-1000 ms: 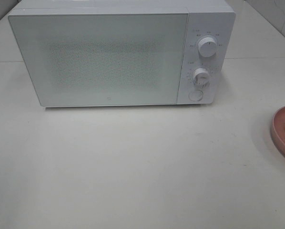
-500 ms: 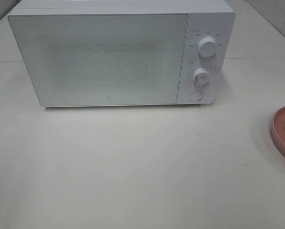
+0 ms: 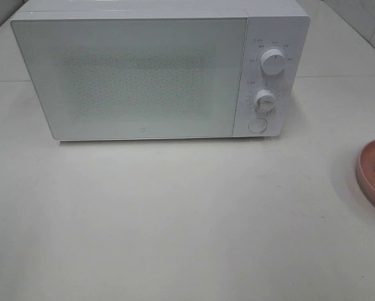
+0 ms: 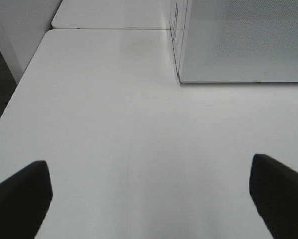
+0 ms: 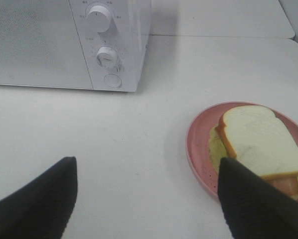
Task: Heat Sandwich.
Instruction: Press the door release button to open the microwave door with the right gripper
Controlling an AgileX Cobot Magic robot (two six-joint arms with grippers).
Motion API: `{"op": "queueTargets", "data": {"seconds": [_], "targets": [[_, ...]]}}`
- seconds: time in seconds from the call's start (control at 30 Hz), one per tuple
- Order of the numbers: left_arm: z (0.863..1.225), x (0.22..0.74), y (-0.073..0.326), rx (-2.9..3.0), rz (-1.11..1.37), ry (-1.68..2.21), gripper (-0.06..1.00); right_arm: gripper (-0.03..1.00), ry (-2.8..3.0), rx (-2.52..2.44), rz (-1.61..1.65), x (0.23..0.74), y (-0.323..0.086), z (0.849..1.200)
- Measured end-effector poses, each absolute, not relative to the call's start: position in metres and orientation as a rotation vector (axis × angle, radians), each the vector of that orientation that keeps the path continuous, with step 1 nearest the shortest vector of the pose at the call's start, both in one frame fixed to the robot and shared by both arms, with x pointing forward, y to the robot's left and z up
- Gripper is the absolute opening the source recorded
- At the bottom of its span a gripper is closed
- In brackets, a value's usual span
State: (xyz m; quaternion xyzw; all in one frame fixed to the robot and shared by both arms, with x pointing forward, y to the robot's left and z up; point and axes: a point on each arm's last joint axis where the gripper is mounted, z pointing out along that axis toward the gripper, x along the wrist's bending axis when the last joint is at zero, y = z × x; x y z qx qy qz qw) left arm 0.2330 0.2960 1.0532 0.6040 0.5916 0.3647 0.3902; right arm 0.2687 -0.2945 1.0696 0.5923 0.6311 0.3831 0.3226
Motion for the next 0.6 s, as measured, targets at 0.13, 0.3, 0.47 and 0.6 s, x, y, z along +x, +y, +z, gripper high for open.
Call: {"op": "queueTargets", "data": {"seconds": [0.13,0.3,0.47,0.6], "targets": [[1.053,0.233,0.296,1.535,0.927,1.503,0.99,0.76,1.653,1.553,1.008,0.283,-0.293,1.073],[1.053,0.233,0.296,1.535,0.927,1.503,0.99,0.76,1.662,1.563,0.998,0.296,-0.292,1.073],[1.053,0.233,0.296,1.535,0.927,1.503,0.99,0.76,1.678,1.579,0.981,0.309,-0.29,1.072],[1.053,0.233,0.296,1.535,0.927,1.503,0.99,0.76,1.69,1.591,0.968,0.318,-0.289,1.071]]}}
